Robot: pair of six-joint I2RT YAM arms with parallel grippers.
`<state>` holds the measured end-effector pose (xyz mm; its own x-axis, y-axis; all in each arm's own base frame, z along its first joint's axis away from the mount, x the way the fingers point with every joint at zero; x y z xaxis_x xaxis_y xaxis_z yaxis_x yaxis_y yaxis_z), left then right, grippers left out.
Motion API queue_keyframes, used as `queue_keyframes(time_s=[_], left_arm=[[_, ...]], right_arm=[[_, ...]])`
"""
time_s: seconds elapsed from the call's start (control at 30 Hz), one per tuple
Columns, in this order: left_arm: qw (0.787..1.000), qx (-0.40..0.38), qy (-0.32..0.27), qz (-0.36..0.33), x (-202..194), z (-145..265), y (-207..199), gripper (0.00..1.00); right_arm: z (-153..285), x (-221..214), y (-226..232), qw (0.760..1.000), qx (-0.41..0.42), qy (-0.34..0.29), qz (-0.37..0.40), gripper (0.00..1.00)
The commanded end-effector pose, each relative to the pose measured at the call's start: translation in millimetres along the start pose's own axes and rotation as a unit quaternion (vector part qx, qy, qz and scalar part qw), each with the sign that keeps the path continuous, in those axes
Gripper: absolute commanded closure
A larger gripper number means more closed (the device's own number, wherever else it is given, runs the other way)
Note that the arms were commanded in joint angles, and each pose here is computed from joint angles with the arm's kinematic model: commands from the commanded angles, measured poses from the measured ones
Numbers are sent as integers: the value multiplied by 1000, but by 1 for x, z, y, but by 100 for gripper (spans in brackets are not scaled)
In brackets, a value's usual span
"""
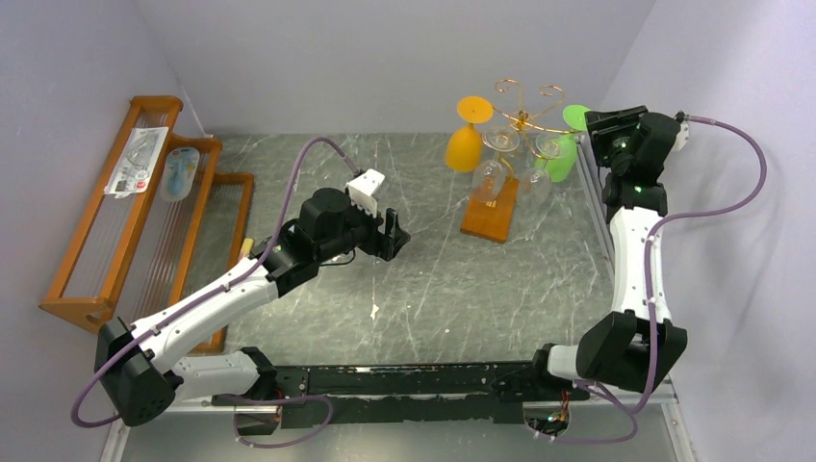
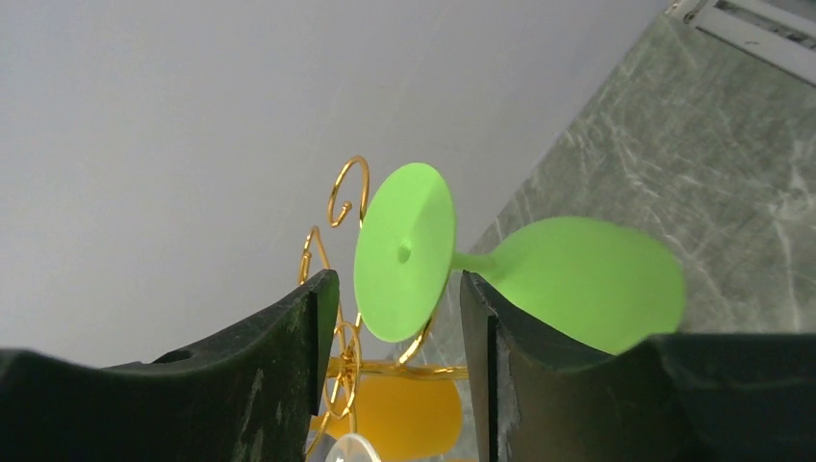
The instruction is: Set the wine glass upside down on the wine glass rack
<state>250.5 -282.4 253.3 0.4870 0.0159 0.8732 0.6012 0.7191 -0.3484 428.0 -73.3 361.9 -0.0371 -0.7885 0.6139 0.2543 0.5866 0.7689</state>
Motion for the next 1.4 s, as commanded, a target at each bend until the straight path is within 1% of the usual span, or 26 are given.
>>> queue_keyframes(time_s=[0.0,0.13,0.2,0.27,0.4,0.53,0.63,0.7,0.8,0.9,0.93,0.97,1.0,1.07,1.13,1.23,1.27,1.37], left_arm=[[1000,8,-17,0,10,-1,3,22],[1000,10,-13,2,15,1,1,21],[1000,11,-9,2,20,3,-1,19],[1000,18,-12,2,29,7,-2,17],[999,44,-20,-4,44,16,2,14],[996,91,-7,1,46,27,14,16],[991,131,-3,-4,50,35,25,18],[985,171,-3,-4,54,41,36,20],[973,233,3,-8,48,46,58,21],[959,283,16,-20,38,47,77,21],[954,298,25,-26,35,47,83,23],[948,314,37,-33,31,48,89,28],[942,330,48,-44,27,48,95,30],[930,358,64,-55,23,49,105,31],[923,370,80,-62,19,47,110,33],[913,391,88,-72,18,47,119,34],[913,391,88,-77,19,46,121,34],[920,372,94,-72,17,37,124,38]], right_arm=[[24,24,5,999,-18,-36,27,46],[39,26,1,997,-31,-45,46,45],[52,28,5,996,-16,-57,62,46],[66,28,11,995,-1,-56,84,47],[100,16,10,992,0,-31,125,48],[136,-5,-3,987,1,-3,161,50],[157,-26,-23,987,-20,27,160,51],[170,-45,-38,986,-28,54,153,53],[186,-76,-61,984,-33,92,147,55],[203,-97,-73,982,-23,116,144,55],[208,-104,-75,981,-20,128,143,56],[213,-112,-76,980,-11,142,141,57],[216,-122,-78,977,1,160,142,58],[222,-138,-79,972,24,189,138,60],[225,-147,-84,970,25,200,134,60],[227,-152,-90,970,22,203,133,60],[228,-154,-91,969,25,205,133,60],[228,-158,-94,968,27,211,134,60]])
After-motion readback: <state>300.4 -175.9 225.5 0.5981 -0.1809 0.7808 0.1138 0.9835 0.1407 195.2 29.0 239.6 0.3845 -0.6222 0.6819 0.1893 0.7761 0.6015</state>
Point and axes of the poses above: each gripper's point midway between its finger pads, its own z axis back along the fingers, its own y axis along the line the jaws close on, x = y × z, the point moved 1 cm from there along z, back along the fingers, and after that the axes turned 7 degrees about z, right-handed, at the moved point
